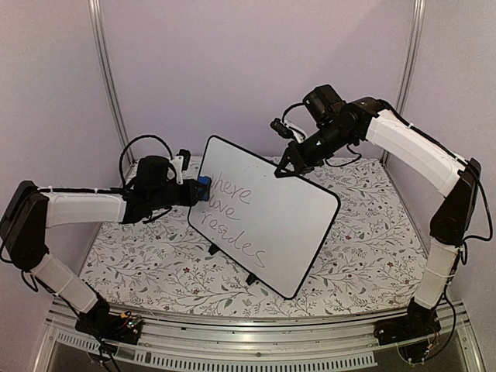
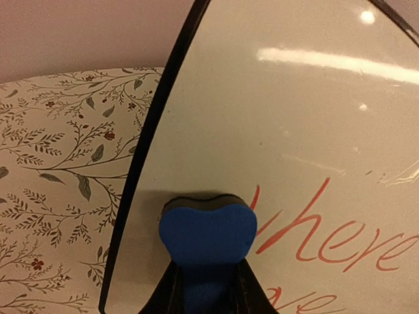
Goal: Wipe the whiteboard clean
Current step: Erase the whiteboard from the whiteboard stand.
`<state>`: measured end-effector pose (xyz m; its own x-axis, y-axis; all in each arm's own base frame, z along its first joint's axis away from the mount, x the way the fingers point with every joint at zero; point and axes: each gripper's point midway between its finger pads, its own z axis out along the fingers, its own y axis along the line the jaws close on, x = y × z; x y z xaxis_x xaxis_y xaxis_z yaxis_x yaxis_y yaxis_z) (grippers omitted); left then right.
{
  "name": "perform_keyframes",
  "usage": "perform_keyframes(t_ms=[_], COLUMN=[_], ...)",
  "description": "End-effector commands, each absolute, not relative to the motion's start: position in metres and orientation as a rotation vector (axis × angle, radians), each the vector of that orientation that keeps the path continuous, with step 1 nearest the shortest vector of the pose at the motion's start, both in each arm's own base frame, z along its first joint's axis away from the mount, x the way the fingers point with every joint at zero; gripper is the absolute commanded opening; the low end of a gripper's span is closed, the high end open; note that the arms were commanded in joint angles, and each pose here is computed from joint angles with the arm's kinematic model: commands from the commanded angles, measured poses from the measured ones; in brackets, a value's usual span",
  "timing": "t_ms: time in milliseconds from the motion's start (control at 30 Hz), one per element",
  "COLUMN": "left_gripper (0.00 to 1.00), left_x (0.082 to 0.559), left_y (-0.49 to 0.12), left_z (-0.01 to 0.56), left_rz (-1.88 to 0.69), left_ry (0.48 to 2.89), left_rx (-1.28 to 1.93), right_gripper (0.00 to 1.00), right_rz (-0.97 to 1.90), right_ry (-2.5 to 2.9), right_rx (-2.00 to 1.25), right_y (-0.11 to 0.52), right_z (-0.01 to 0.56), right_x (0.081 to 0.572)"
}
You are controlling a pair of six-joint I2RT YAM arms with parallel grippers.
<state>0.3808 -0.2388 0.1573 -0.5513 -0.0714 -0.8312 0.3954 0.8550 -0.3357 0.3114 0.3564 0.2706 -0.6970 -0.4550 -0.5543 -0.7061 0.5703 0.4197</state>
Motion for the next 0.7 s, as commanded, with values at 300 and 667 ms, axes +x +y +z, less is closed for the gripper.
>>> perform_keyframes(t_ms=[300, 667], left_gripper=[0.0, 0.0], left_x=[0.392, 0.363], left_y=[-0.253, -0.241], left_z=[0.181, 0.141], left_rz=[-0.612, -0.611], left_ry=[2.03, 2.107], left_rx=[0.3, 0.26], right_gripper=[0.0, 0.0], right_rz=[0.972, 0.969], right_ry=[2.348, 2.345], right_rx=[-1.058, -1.056], right_y=[0.366, 0.365], right_z=[0.285, 0.287], right_x=[0.285, 0.284])
